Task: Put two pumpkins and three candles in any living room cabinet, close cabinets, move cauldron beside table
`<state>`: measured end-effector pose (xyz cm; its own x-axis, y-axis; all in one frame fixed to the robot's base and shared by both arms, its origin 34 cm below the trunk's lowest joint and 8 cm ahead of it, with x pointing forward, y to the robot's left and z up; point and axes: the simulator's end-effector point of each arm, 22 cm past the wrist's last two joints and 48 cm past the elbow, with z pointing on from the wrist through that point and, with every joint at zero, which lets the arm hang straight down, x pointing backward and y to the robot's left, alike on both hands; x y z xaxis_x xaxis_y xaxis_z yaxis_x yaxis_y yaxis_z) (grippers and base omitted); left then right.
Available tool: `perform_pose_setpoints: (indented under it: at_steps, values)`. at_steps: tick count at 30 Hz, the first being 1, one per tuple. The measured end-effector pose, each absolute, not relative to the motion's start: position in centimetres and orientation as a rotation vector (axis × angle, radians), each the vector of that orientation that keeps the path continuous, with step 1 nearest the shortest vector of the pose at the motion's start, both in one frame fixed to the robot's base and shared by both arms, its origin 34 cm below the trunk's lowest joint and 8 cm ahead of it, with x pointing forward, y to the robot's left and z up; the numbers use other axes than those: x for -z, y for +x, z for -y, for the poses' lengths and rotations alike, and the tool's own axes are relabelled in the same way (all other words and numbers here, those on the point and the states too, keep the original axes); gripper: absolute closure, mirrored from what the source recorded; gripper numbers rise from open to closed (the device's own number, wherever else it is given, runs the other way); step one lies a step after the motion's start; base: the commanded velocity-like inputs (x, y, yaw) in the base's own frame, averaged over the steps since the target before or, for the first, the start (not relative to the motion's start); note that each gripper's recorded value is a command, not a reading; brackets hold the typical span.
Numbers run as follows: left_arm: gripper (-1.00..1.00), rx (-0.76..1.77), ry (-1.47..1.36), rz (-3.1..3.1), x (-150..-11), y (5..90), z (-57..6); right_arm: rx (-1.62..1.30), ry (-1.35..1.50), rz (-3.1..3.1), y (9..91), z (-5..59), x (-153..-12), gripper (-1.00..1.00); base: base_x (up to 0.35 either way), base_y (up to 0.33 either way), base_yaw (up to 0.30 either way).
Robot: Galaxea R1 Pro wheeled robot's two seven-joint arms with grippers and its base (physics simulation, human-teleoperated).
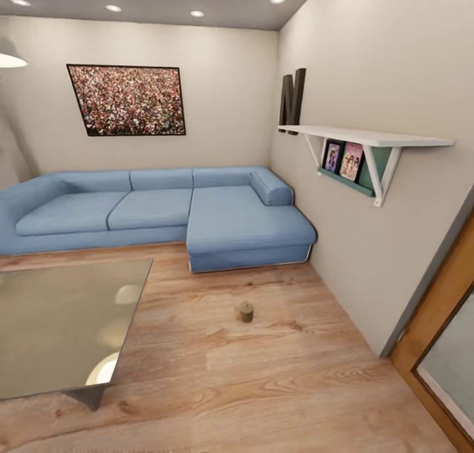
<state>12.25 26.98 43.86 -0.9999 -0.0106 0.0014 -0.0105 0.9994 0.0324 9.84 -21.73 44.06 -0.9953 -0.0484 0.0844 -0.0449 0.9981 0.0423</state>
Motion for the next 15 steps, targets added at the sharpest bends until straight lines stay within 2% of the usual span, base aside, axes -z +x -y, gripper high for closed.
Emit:
perform_pose_setpoints:
  at_steps: [15]
  values:
    - [-1.00,0.048,0.009,3.143,-43.85,12.42,-26.92,0.061,0.068,3.055,9.84,21.77,-44.06,-1.00,0.000,0.000,0.276]
